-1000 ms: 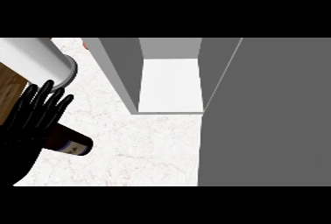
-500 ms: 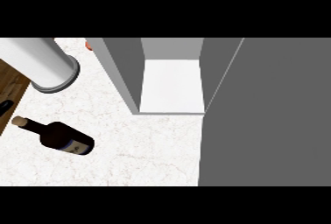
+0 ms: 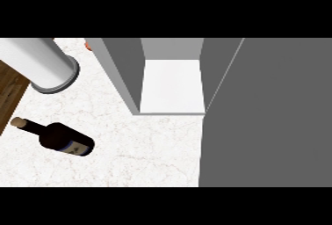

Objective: Pick up the wine, place it into the cabinet and close the cabinet

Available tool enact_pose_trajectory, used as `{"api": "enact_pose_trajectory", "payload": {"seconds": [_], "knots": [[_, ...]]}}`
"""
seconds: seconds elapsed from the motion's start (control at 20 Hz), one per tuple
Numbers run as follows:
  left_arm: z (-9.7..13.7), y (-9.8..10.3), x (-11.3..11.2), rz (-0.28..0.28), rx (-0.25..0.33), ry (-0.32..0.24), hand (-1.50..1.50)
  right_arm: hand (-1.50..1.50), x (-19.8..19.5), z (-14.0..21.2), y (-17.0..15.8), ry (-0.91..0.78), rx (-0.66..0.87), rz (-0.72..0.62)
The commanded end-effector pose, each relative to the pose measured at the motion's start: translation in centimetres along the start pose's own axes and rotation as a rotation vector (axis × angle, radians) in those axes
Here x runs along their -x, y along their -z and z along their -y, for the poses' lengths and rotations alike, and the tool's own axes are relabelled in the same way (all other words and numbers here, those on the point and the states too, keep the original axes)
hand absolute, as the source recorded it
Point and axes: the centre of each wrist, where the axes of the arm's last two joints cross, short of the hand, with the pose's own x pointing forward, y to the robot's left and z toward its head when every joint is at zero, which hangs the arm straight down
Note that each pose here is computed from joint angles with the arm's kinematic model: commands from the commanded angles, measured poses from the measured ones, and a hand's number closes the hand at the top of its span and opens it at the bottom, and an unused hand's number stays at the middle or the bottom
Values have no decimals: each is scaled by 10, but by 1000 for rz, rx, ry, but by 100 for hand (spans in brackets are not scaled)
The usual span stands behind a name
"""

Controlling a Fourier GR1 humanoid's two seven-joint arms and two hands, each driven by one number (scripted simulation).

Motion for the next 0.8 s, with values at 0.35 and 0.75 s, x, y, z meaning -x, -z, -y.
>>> {"api": "enact_pose_trajectory", "payload": {"seconds": [0.35,0.75], "knots": [[8,-17,-30,-7,-23,-26,-150,-150,-63,-22,-30,33,-19,81],[-13,-26,-39,37,-76,3,-150,-150,-60,-25,-29,5,-21,98]]}}
